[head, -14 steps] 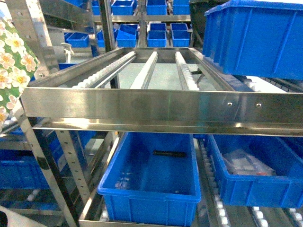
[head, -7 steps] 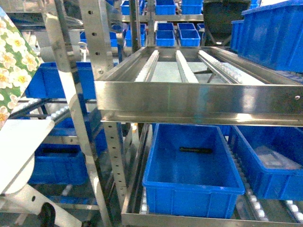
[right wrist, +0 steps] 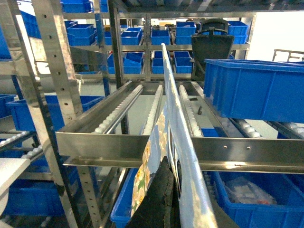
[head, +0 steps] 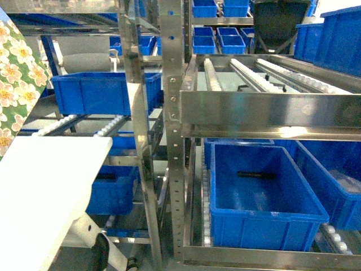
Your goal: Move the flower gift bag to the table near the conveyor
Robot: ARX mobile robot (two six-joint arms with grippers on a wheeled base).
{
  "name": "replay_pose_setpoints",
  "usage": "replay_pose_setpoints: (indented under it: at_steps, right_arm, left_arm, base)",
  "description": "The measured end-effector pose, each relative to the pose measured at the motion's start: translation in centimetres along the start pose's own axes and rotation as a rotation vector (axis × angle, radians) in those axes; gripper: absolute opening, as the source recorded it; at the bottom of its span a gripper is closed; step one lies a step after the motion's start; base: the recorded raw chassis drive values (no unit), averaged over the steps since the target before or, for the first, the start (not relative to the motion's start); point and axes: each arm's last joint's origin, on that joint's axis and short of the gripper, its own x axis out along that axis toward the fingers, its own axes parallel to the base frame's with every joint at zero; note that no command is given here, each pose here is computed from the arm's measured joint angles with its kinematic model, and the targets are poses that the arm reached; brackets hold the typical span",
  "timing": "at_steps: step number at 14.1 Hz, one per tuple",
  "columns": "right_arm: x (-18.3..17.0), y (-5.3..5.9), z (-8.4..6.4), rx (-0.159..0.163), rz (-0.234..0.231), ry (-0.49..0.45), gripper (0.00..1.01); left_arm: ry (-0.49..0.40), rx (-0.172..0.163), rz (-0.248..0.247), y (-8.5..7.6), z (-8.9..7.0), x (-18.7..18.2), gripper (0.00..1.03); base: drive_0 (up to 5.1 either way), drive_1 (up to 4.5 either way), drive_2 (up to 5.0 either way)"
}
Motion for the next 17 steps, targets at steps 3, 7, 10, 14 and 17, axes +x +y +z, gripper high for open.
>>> replay_pose_setpoints:
  at_steps: [3,7,10,14,17]
  right_arm:
    - [-0.02,0.01,0.03,-0.001,0.000,-0.003,0.02]
    - [0.00,0.00,0.01,0.000,0.000,-0.001,0.02]
    - [-0.01,0.01,0.04,-0.001,0.000,-0.004,0.02]
    - [-0.02,0.01,0.03,-0.001,0.001,-0.003,0.02]
    - [-0.02,0.01,0.04,-0.001,0.000,-0.004,0.02]
  left_arm:
    - [-0.003,-0.003,0.001,0.01,0.04,0.00,0.02]
    - [-0.002,-0.002,0.000,0.00,0.02,-0.01,0.02]
    - [-0.003,-0.002,0.000,0.01,0.03,0.00,0.02]
    - [-0.003,-0.002,0.002,0.02,0.04,-0.01,0.02]
    - [-0.002,-0.002,0.001,0.01,0.03,0.00,0.02]
  base:
    - [-4.7,1.20,3.7]
    - [-4.9,2.04,2.9]
    - [-4.9,2.44,2.4]
    - [-4.9,2.49,2.5]
    - [-4.9,2.49,2.5]
